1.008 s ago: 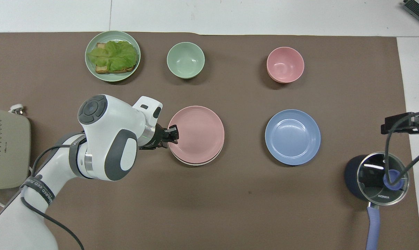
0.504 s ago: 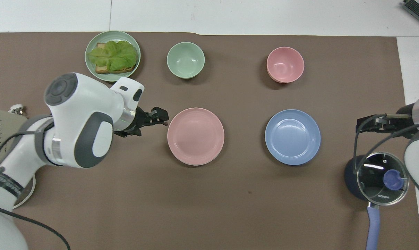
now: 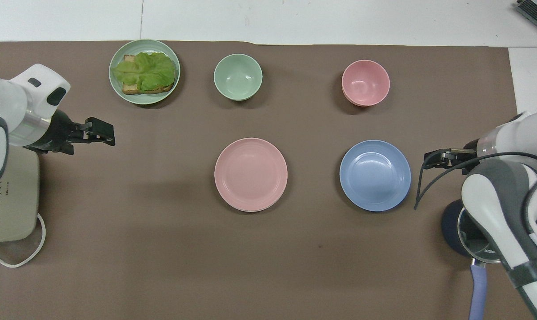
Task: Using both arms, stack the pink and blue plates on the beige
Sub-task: 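Withdraw the left gripper while the right gripper reaches the blue plate, then grasp the rim of the blue plate with the right gripper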
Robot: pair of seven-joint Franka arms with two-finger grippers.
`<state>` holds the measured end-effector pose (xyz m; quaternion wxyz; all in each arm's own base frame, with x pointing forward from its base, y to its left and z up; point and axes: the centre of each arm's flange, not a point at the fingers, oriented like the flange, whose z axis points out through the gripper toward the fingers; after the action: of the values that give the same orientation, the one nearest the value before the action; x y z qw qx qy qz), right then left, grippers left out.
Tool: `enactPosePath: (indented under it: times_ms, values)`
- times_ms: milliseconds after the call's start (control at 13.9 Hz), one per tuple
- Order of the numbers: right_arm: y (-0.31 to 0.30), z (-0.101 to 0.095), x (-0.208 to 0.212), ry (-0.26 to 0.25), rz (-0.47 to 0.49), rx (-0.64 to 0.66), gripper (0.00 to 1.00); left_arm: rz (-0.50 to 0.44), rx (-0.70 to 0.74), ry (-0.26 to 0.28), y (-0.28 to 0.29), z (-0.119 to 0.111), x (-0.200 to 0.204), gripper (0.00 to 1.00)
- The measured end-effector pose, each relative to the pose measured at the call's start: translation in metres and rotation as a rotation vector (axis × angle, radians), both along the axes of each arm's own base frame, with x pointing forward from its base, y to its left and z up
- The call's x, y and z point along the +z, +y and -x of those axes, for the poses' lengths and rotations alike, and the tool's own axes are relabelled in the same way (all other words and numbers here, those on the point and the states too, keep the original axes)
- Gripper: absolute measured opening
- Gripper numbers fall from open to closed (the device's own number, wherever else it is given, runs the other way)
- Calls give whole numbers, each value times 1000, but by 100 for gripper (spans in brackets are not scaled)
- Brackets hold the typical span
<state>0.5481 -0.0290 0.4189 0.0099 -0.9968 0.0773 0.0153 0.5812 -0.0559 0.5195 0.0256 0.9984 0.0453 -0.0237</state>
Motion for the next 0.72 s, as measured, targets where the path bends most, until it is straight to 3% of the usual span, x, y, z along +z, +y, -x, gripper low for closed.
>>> enactPosePath:
  times_ms: [216,504,720]
  values:
    - [0,2,-36,-2,5,-2,100,-42,-43,10,13,3,40,100]
    - [6,-2,-73,19,-28,-13,100,-46,-44,-25,25,17,87,100]
    - [8,-2,-91,34,-74,-8,100,-46,-45,-42,27,25,100,100]
